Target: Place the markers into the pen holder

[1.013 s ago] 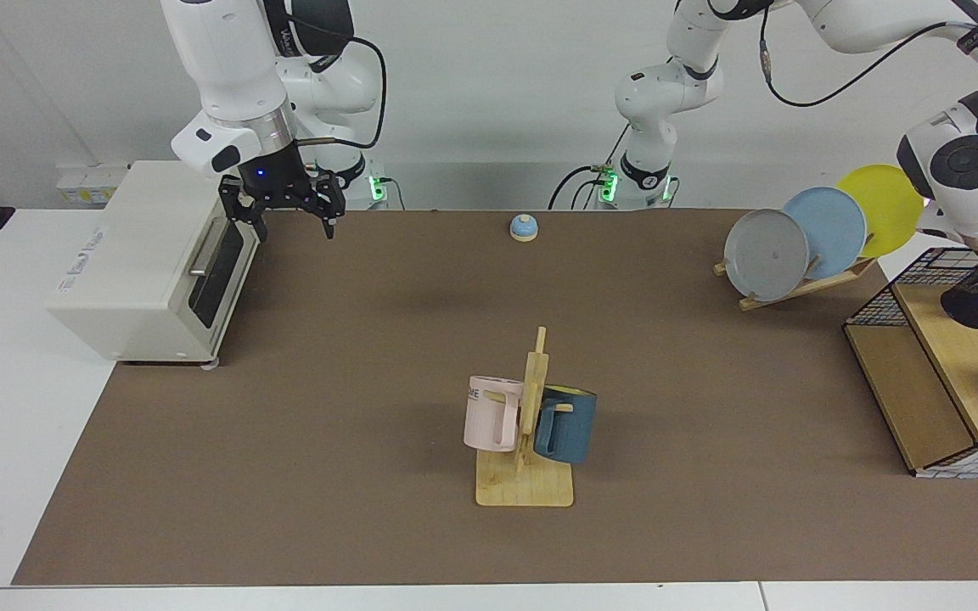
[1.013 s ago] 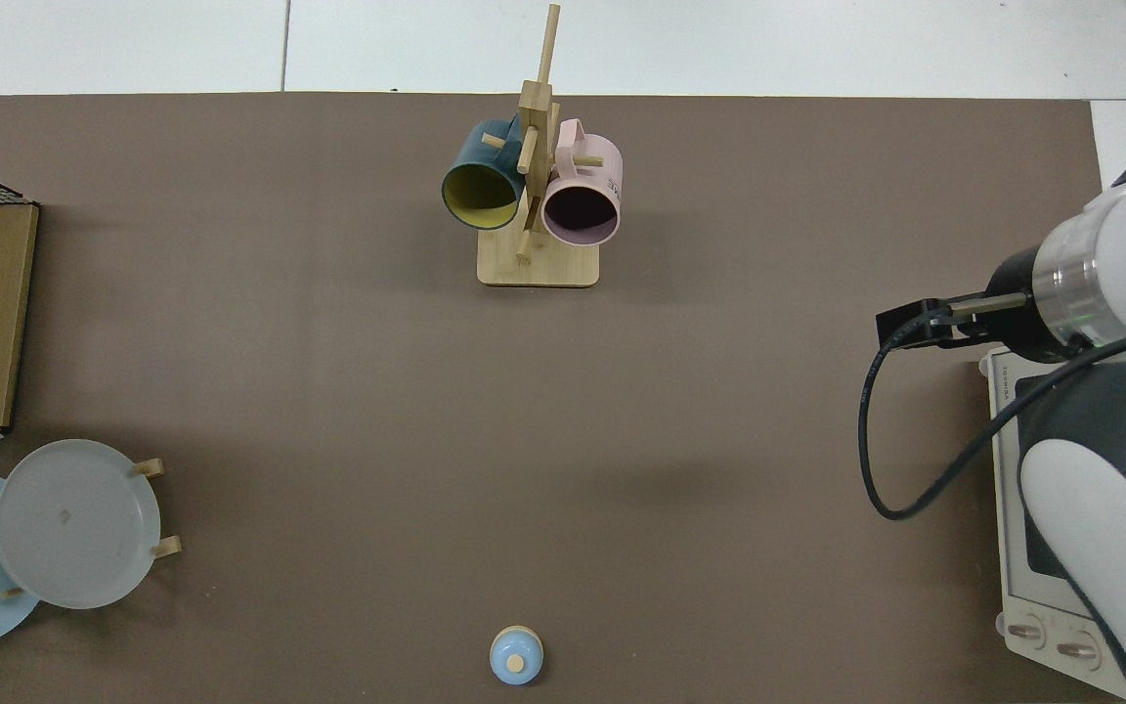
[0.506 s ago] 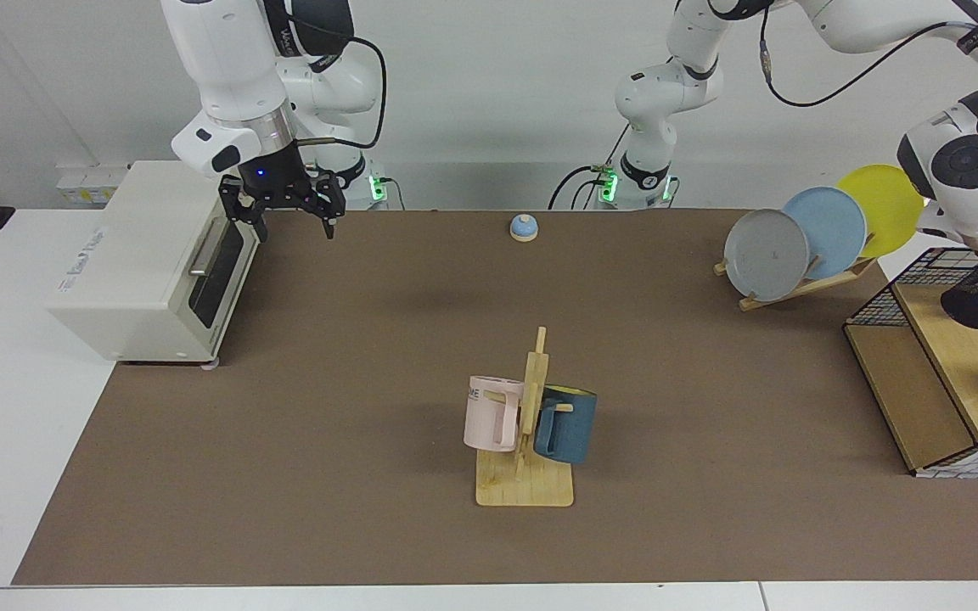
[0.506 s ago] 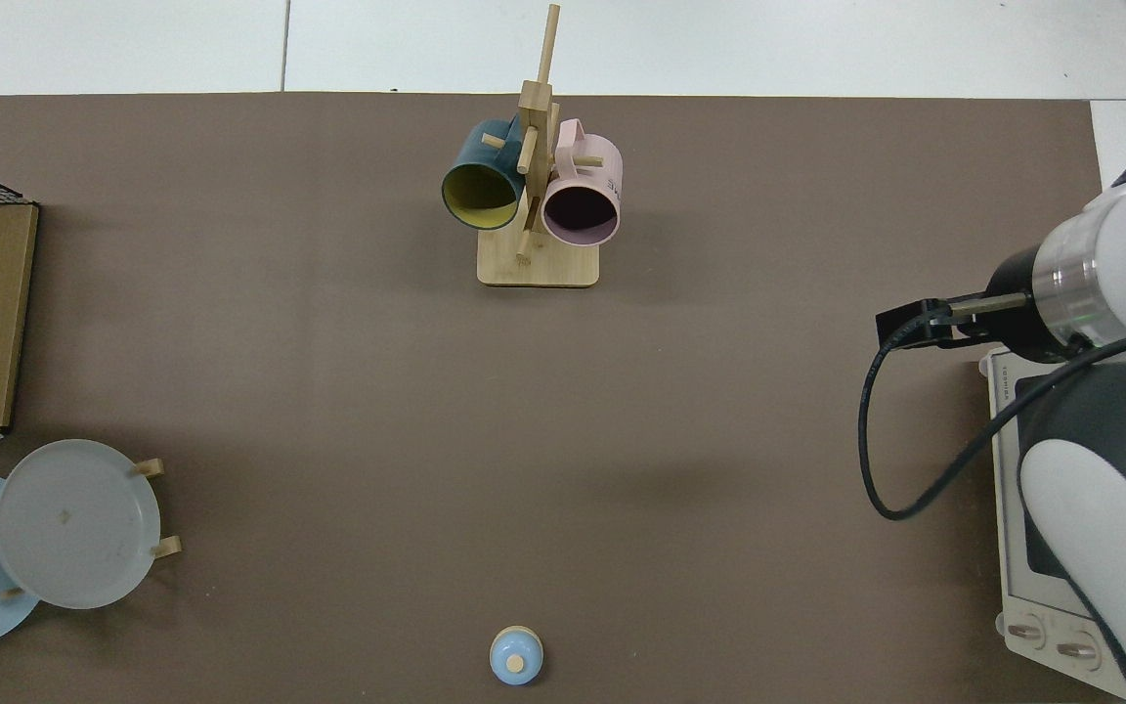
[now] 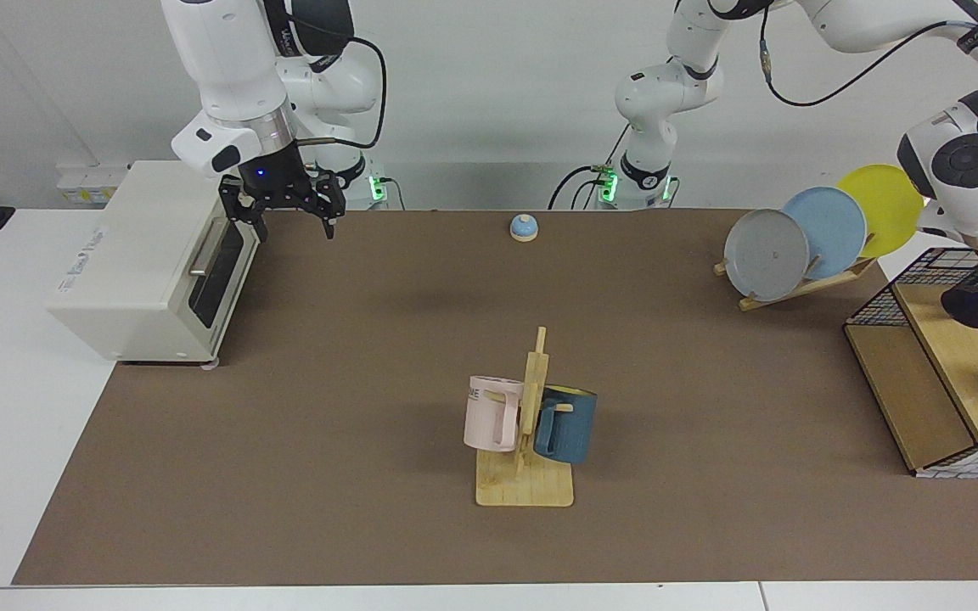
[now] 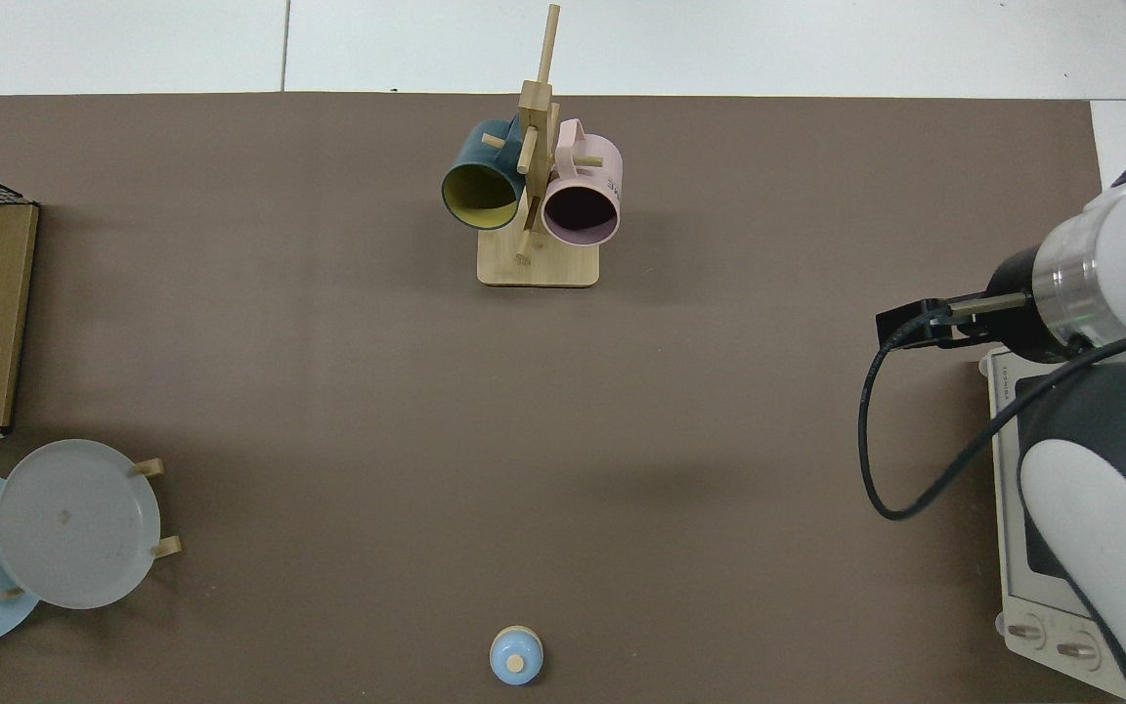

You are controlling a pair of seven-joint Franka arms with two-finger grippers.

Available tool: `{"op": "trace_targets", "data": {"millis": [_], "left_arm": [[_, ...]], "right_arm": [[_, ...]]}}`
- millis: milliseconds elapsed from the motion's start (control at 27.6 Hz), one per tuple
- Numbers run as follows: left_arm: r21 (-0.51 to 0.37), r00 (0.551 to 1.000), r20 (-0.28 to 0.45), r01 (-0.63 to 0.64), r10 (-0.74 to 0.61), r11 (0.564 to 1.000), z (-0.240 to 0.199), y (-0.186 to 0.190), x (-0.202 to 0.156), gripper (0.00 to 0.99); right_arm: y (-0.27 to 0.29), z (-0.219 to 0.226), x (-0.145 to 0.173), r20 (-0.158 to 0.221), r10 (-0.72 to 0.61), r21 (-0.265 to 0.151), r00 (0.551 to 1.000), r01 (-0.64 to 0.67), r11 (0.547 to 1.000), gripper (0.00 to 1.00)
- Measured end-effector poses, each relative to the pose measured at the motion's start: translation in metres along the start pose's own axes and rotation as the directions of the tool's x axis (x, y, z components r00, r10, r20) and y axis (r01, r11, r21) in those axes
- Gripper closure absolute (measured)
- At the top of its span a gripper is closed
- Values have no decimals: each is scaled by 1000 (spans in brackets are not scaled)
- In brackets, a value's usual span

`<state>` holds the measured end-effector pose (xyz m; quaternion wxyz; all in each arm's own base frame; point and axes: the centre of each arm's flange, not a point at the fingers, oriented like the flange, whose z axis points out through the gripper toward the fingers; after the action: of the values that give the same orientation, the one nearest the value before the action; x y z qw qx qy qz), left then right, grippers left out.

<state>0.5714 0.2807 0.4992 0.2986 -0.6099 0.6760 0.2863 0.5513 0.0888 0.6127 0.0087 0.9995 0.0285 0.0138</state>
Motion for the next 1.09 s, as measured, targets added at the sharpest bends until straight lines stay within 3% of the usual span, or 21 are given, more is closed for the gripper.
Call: {"op": "trace_targets", "data": {"millis": [181, 434, 506, 615, 687, 723, 868, 1085], "left_arm": [[-12, 1000, -24, 18, -18, 1000, -23, 5, -19, 493], [-12, 985, -142, 94, -95, 995, -89, -4, -37, 463], [-12, 980, -169, 101, -102, 995, -115, -10, -35, 330], [-8, 964, -241, 115, -114, 993, -150, -17, -27, 273], [-12, 942, -307, 137, -134, 991, -165, -18, -21, 256], [-23, 931, -335, 149, -148, 989, -169, -16, -20, 172], [-86, 874, -426, 220, -235, 972, -176, -7, -19, 0], [-249, 739, -489, 390, -463, 886, -202, 4, -7, 0]], "right_arm": [[0, 0, 0, 0, 0, 0, 1000, 0, 1000, 0], [0, 0, 0, 0, 0, 0, 1000, 0, 1000, 0], [0, 0, 0, 0, 0, 0, 1000, 0, 1000, 0], [0, 0, 0, 0, 0, 0, 1000, 0, 1000, 0], [0, 0, 0, 0, 0, 0, 1000, 0, 1000, 0], [0, 0, 0, 0, 0, 0, 1000, 0, 1000, 0], [0, 0, 0, 0, 0, 0, 1000, 0, 1000, 4], [0, 0, 0, 0, 0, 0, 1000, 0, 1000, 4]]}}
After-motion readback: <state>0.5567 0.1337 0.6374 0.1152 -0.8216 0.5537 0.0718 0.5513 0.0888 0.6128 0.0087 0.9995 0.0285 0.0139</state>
